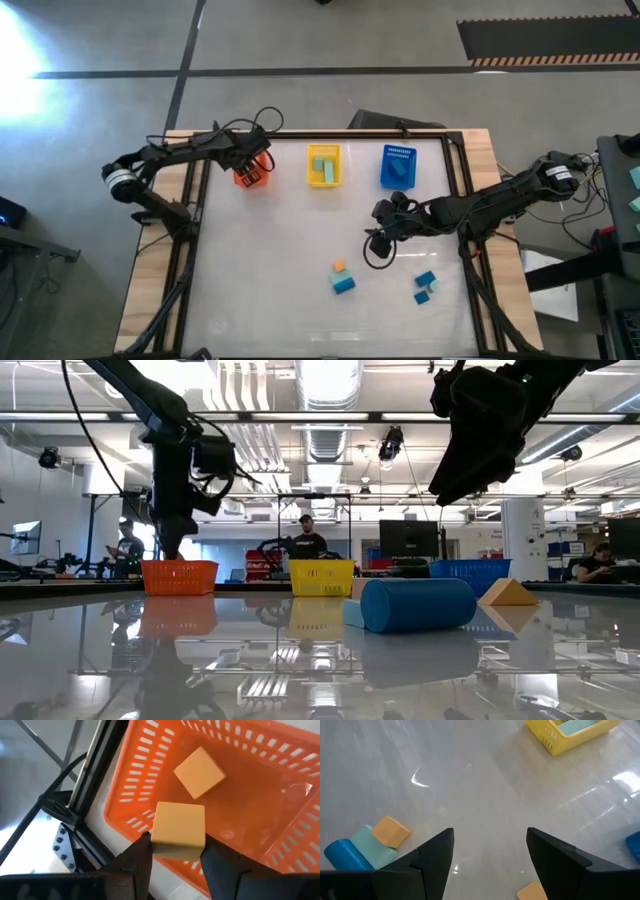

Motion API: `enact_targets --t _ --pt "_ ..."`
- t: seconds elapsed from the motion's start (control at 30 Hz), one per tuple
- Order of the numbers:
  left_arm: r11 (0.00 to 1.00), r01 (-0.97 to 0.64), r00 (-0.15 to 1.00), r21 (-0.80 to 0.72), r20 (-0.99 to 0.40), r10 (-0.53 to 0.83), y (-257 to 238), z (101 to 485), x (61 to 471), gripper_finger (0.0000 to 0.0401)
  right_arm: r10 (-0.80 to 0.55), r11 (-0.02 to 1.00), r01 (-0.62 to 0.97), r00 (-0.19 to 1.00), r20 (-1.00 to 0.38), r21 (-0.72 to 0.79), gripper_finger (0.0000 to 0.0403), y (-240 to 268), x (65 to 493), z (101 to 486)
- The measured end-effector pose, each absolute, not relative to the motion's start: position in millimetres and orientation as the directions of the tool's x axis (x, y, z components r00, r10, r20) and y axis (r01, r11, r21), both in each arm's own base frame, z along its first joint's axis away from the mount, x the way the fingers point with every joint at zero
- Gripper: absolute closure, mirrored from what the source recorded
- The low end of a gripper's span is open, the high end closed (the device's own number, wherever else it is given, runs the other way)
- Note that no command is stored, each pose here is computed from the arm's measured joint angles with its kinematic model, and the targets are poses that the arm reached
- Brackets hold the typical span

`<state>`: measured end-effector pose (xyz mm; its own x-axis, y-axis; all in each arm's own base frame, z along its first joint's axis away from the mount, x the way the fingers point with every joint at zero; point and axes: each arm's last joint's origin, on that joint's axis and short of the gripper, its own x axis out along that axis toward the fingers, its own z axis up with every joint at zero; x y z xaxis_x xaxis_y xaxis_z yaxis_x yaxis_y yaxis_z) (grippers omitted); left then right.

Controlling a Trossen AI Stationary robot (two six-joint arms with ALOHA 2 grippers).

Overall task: Sort & place blocks by color
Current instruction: Put the yellow block into the orange bin

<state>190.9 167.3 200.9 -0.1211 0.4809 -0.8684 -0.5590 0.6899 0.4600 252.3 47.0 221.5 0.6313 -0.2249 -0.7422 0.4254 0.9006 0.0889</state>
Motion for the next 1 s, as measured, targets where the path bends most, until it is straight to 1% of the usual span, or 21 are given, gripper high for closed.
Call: enact_targets --t 0.57,0.67,0.87,1.0 --pt "0.692 -0.554 -0.132 0.463 -0.87 0.475 168.4 197.2 192.3 0.0269 -0.225 0.901 0.425 0.631 -0.743 0.089 0.0162 47.0 252.2 221.4" --pt "0.692 -0.554 -0.132 0.463 -0.87 0.475 168.4 197.2 192.2 0.0255 -0.223 0.901 0.423 0.631 -0.743 0.09 0.0162 47.5 252.2 221.4" --pt "0.692 -0.555 -0.131 0.462 -0.87 0.476 168.4 197.2 192.3 0.0213 -0.204 0.913 0.398 0.638 -0.743 0.092 0.0162 54.9 250.6 221.4" --pt "0.689 -0.559 -0.127 0.462 -0.869 0.479 168.3 197.5 192.9 0.0203 -0.19 0.916 0.389 0.642 -0.743 0.102 0.0162 60.3 249.4 221.4"
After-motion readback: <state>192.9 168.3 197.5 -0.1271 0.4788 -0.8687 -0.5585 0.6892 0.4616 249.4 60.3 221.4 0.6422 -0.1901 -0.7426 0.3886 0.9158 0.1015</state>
